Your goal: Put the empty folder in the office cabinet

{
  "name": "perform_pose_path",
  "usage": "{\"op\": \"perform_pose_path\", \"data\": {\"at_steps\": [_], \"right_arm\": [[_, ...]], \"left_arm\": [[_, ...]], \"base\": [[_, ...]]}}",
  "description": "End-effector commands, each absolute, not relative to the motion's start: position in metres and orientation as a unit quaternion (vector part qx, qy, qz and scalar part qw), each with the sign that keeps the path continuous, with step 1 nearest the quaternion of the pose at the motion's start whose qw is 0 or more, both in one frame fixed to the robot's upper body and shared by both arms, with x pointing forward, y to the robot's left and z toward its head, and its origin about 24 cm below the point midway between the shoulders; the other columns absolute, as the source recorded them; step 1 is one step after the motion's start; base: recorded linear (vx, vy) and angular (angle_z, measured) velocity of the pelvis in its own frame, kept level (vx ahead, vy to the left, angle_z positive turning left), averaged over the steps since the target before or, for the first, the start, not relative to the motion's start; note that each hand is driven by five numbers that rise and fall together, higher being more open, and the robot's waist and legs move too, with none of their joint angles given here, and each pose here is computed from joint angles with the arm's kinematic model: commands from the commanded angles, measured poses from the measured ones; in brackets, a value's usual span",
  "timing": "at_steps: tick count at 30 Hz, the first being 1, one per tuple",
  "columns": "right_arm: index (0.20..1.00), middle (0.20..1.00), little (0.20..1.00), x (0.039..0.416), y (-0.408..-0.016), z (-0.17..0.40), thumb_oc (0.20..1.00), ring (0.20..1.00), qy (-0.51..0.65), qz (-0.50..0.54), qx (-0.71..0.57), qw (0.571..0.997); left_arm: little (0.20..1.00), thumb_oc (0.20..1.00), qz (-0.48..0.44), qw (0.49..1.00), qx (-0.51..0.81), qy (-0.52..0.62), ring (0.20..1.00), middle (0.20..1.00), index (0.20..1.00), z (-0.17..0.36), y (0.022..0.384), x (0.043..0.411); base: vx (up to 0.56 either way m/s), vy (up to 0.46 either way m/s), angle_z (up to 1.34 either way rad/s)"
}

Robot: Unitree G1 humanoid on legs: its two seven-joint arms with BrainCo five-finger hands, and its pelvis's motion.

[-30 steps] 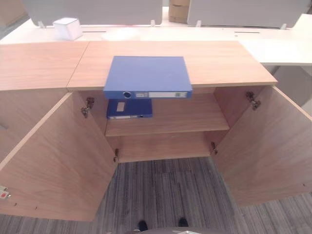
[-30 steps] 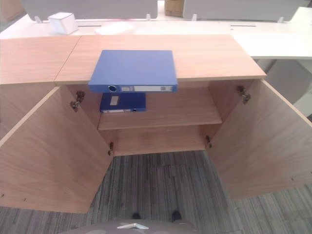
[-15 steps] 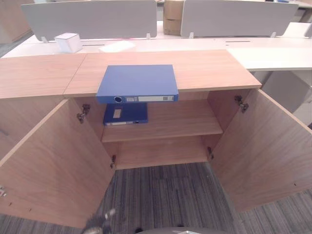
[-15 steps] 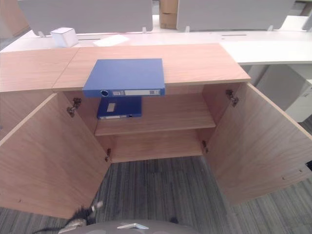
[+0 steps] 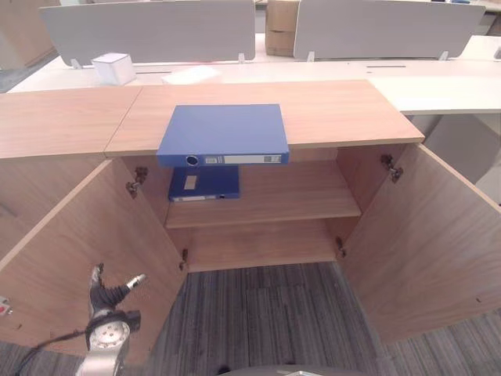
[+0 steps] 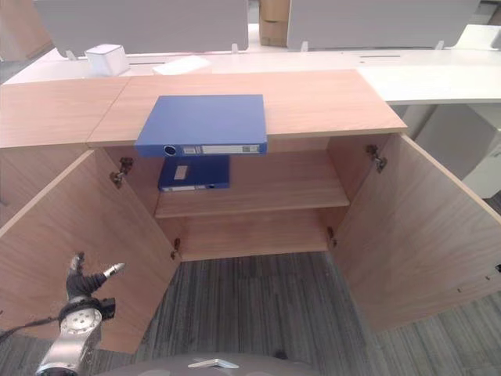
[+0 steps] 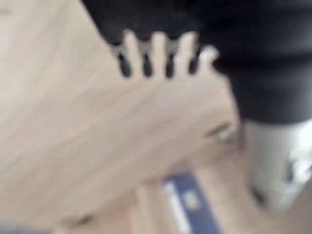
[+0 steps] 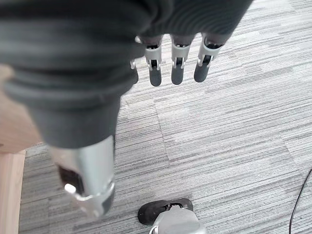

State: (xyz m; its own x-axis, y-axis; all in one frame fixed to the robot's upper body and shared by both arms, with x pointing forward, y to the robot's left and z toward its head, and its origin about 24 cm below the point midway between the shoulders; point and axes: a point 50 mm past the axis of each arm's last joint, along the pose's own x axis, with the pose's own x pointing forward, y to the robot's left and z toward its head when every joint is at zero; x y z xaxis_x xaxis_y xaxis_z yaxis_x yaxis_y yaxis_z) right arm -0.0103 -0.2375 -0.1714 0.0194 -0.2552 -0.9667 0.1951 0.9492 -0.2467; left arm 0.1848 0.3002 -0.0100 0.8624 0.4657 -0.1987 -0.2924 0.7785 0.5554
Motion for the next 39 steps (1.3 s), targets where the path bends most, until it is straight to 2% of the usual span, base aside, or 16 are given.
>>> {"op": "perform_pose_path", "data": {"at_steps": [1, 6, 8, 18, 23, 29, 39], "right_arm": [[1.0, 1.0, 1.0, -0.012, -0.247, -0.17, 1.0, 1.0, 0.698, -0.175, -0.033, 0.693], [1.0, 1.0, 1.0, -0.011, -0.251, -0.169, 1.0, 1.0, 0.7, -0.174, -0.044, 0.691], [1.0, 1.0, 1.0, -0.008, -0.255, -0.168, 1.0, 1.0, 0.696, -0.169, -0.061, 0.695], [1.0, 1.0, 1.0, -0.004, -0.262, -0.166, 1.0, 1.0, 0.69, -0.18, -0.053, 0.699], [1.0, 1.0, 1.0, -0.004, -0.268, -0.164, 1.0, 1.0, 0.686, -0.196, -0.057, 0.698], [1.0, 1.0, 1.0, -0.009, -0.275, -0.161, 1.0, 1.0, 0.69, -0.207, -0.064, 0.691], [1.0, 1.0, 1.0, -0.014, -0.279, -0.16, 1.0, 1.0, 0.692, -0.22, -0.067, 0.684]], "left_arm": [[1.0, 1.0, 0.256, 0.863, 0.435, 0.011, 1.0, 1.0, 1.0, 0.062, 0.327, 0.212], [1.0, 1.0, 0.259, 0.819, 0.506, -0.077, 1.0, 1.0, 1.0, 0.103, 0.324, 0.227], [1.0, 1.0, 0.237, 0.784, 0.563, -0.109, 1.0, 1.0, 1.0, 0.12, 0.318, 0.24], [1.0, 1.0, 0.118, 0.731, 0.661, -0.12, 1.0, 1.0, 1.0, 0.12, 0.294, 0.268], [1.0, 1.0, 0.068, 0.684, 0.719, -0.107, 1.0, 1.0, 1.0, 0.114, 0.287, 0.288], [1.0, 1.0, 0.056, 0.652, 0.75, -0.099, 1.0, 1.0, 1.0, 0.114, 0.283, 0.307], [1.0, 1.0, 0.08, 0.633, 0.763, -0.099, 1.0, 1.0, 1.0, 0.124, 0.281, 0.329]], "base": [[0.02, -0.005, 0.07], [0.0, -0.001, 0.01], [0.0, 0.0, 0.0], [0.01, -0.005, -0.02], [0.01, -0.006, -0.04], [0.02, -0.003, -0.03], [0.0, 0.0, -0.01]]}}
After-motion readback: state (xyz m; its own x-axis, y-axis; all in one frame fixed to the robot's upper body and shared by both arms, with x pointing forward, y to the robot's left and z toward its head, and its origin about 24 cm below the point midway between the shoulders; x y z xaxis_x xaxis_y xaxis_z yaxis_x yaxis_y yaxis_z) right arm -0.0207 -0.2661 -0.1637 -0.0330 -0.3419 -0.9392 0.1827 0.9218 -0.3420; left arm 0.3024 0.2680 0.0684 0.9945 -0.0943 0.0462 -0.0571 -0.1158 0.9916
